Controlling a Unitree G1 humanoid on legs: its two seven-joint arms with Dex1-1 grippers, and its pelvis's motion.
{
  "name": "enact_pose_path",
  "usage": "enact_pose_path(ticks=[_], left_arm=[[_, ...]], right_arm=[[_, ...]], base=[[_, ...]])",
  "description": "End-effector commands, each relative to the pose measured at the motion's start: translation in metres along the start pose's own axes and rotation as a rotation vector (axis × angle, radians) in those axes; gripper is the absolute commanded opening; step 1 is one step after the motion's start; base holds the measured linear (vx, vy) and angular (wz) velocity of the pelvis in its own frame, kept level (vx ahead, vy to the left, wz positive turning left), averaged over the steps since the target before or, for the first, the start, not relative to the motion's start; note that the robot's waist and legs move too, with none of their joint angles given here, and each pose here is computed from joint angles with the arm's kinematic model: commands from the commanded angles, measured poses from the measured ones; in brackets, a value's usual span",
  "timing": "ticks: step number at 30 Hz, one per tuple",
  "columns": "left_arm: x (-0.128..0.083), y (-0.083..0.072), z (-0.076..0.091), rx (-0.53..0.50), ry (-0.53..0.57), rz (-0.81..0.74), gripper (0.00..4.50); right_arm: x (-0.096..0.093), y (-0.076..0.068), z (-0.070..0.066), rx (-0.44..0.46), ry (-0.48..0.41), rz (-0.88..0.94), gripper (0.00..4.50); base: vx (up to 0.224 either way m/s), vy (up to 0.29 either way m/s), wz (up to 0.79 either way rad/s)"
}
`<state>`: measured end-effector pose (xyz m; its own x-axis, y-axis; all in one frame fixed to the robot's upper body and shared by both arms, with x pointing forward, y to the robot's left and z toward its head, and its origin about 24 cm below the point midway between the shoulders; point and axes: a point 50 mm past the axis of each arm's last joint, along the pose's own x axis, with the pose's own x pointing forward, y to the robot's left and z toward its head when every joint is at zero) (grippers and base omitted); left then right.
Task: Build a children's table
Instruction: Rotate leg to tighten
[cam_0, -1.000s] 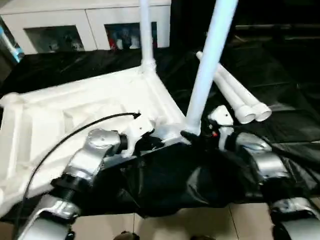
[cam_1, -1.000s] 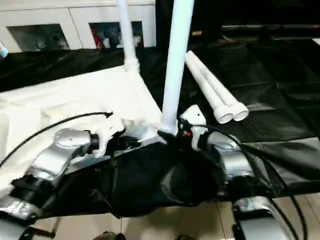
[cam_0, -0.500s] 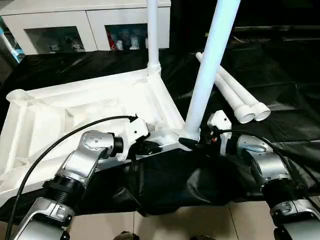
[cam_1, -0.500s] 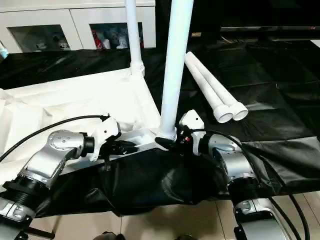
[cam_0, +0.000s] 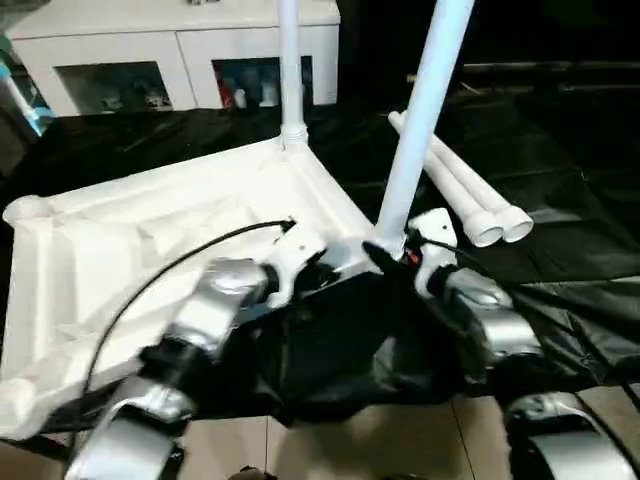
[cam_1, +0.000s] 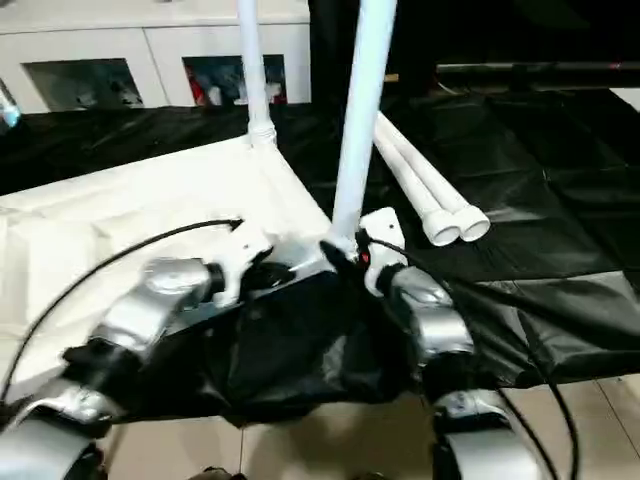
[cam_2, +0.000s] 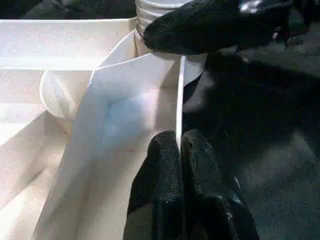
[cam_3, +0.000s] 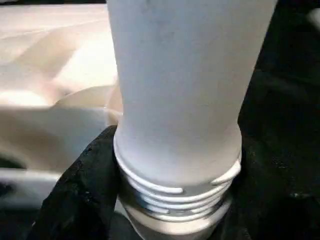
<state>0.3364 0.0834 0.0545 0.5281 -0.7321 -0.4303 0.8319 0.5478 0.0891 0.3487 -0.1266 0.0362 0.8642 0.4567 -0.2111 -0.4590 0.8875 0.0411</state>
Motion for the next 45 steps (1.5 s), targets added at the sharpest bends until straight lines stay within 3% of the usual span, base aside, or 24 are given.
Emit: enact_pose_path(ticks=[1, 4, 6, 7, 9, 18, 27, 32, 42, 45], left_arm=[[0.011, -0.002, 0.011, -0.051, -0.052, 0.084, 0.00], [0.017, -0.007, 0.013, -0.042, -0.054, 0.086, 0.00], [0.019, -0.008, 0.013, -0.034, -0.056, 0.082, 0.00], [0.019, -0.009, 0.013, -0.023, -0.060, 0.070, 0.00], [0.016, -0.008, 0.013, -0.007, -0.067, 0.043, 0.00], [-0.021, -0.002, -0.007, 0.104, -0.029, -0.177, 0.00], [-0.044, 0.000, -0.019, 0.123, 0.015, -0.307, 0.00], [-0.050, 0.001, -0.023, 0.117, 0.027, -0.339, 0.00], [-0.049, 0.002, -0.021, 0.114, 0.019, -0.329, 0.00], [-0.046, 0.004, -0.021, 0.099, 0.018, -0.286, 0.00]], right_arm=[[0.008, 0.033, -0.031, 0.122, 0.110, 0.029, 2.80], [0.013, 0.047, -0.029, 0.131, 0.092, 0.069, 2.80], [0.014, 0.051, -0.025, 0.169, 0.064, 0.093, 3.36], [0.014, 0.049, -0.024, 0.168, 0.056, 0.101, 3.36], [0.012, 0.043, -0.019, 0.137, 0.042, 0.113, 3.59], [-0.019, -0.003, 0.001, -0.095, 0.036, 0.353, 3.59], [-0.034, -0.020, 0.011, -0.217, 0.073, 0.484, 3.59], [-0.036, -0.017, 0.013, -0.221, 0.061, 0.538, 3.59], [-0.036, -0.012, 0.008, -0.179, 0.053, 0.575, 2.87], [-0.032, -0.014, 0.003, -0.168, 0.055, 0.481, 2.78]], base=[[0.000, 0.000, 0.00], [0.000, 0.000, 0.00], [0.000, 0.000, 0.00], [0.000, 0.000, 0.00], [0.000, 0.000, 0.00], [0.000, 0.000, 0.00], [0.017, -0.005, 0.00], [0.000, 0.000, 0.00], [0.000, 0.000, 0.00], [0.000, 0.000, 0.00]])
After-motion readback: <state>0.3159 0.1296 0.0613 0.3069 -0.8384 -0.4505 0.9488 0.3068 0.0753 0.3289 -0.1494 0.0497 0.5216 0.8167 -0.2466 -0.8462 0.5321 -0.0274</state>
